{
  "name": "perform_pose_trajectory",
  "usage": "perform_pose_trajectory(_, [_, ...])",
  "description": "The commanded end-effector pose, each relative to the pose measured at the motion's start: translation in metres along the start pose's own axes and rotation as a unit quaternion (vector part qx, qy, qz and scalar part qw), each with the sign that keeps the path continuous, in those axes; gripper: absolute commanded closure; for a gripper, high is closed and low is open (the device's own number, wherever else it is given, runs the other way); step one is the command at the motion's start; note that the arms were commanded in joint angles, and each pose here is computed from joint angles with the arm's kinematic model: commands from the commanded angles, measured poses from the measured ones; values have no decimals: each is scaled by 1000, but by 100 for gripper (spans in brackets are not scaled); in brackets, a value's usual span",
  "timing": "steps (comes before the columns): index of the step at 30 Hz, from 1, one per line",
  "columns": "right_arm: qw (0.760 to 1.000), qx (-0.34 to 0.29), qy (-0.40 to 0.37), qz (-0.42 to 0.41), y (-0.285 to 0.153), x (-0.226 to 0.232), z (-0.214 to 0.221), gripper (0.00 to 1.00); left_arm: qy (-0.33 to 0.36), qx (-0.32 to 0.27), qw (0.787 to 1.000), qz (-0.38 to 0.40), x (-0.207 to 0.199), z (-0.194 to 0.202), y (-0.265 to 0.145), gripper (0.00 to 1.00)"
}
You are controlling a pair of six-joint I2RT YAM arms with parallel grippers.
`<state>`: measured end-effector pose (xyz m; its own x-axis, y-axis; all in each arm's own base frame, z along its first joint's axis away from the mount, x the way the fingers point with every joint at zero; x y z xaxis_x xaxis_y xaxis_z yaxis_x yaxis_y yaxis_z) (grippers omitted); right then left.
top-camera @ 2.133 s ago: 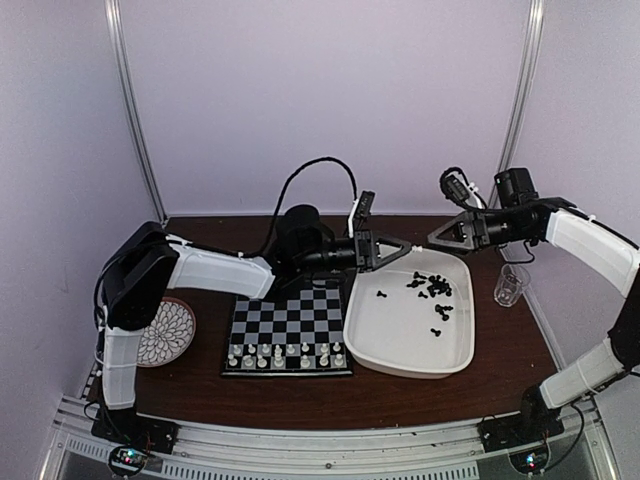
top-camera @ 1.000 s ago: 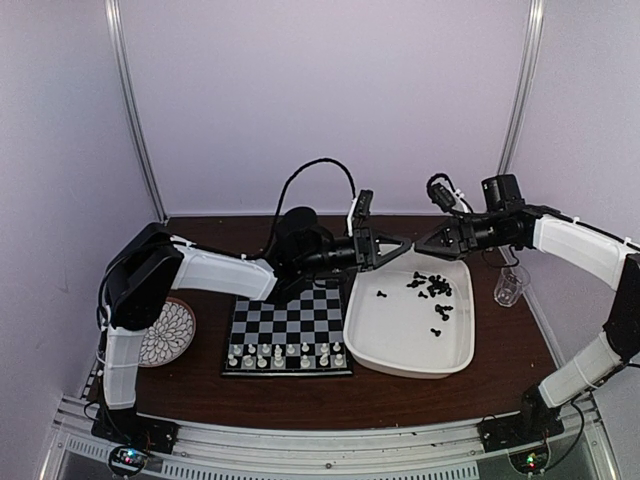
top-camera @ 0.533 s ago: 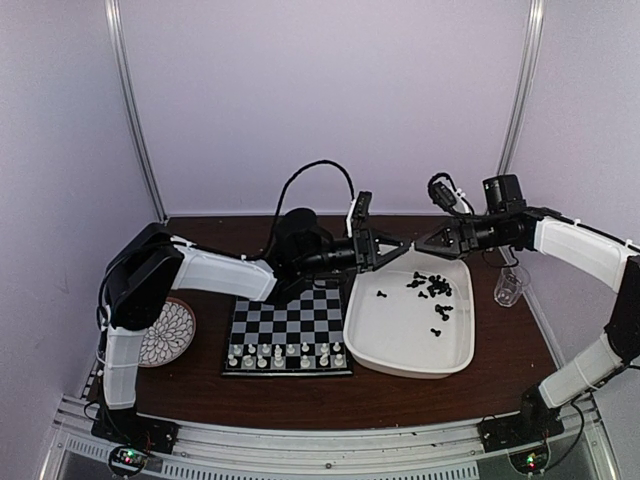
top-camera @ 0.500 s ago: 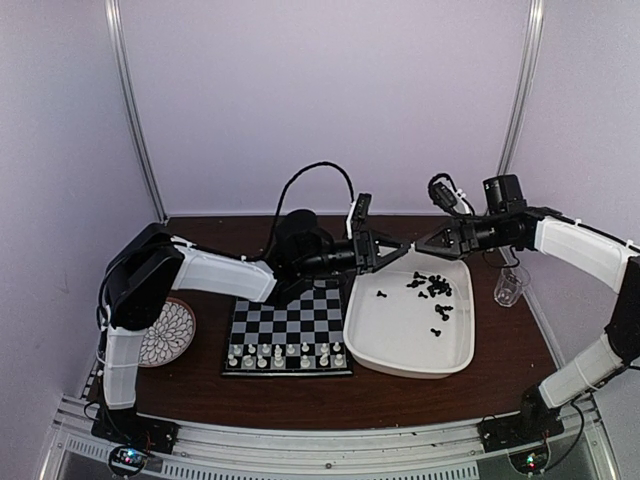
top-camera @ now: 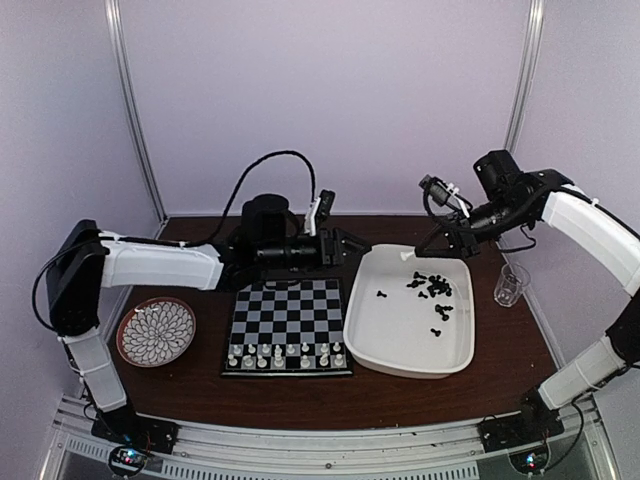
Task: Set up the chess pieces on the board
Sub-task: Pick up the king from e1.
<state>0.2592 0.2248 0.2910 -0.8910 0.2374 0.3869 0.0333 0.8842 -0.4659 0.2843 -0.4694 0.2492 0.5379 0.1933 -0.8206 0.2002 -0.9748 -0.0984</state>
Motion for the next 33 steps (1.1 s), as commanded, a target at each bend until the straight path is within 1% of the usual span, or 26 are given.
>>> perform_pose_trajectory(1, [989, 118, -86, 31, 19, 12, 27, 86, 95, 1, 981, -167, 17, -11, -50, 45])
perform_pose_trajectory(3, [981, 149, -119, 32, 31, 17, 28, 86, 109, -5, 957, -268, 36, -13, -83, 45])
perform_pose_trajectory(5, [973, 177, -146, 26, 45, 22, 30, 86, 118, -17, 931, -346, 48, -18, -117, 45])
perform_pose_trajectory(7, [961, 212, -175, 21, 64, 25, 33, 86, 117, -34, 909, -399, 56, -19, -149, 44])
perform_pose_trajectory(9, [947, 247, -205, 16, 84, 30, 38, 86, 92, -49, 888, -448, 66, -16, -183, 44])
perform_pose_trajectory(13, [921, 308, -238, -3, 124, 38, 45, 86, 38, -57, 853, -517, 89, 8, -236, 41])
perform_pose_trajectory(17, [905, 341, -256, -11, 163, 43, 46, 86, -29, -32, 825, -564, 121, 39, -277, 41])
perform_pose_trajectory(21, [889, 365, -274, -15, 198, 50, 47, 86, -32, -13, 789, -613, 137, 50, -308, 41])
perform_pose_trajectory(24, [878, 383, -286, -14, 222, 52, 49, 86, -35, -6, 777, -629, 144, 53, -322, 40])
perform_pose_trajectory(26, [871, 400, -286, -10, 234, 50, 53, 86, -40, -4, 774, -632, 148, 56, -328, 40])
perform_pose_trajectory(29, [864, 415, -285, -7, 249, 48, 59, 86, -41, -7, 779, -626, 150, 57, -330, 40])
perform_pose_trajectory(33, [849, 429, -307, 6, 262, 46, 67, 86, -38, -17, 786, -616, 149, 57, -330, 40])
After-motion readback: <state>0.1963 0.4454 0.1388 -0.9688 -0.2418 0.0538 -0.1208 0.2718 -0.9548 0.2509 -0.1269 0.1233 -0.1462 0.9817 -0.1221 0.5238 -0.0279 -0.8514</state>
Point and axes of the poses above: each gripper's point midway between its finger pads, its own y axis out along the fingers, its own x axis along the line the jaws close on, z = x × y, the point moved 1 cm from there along -y, back along the fingers, and after that the axes turned 6 degrees about -y, right-handed, at the moved point
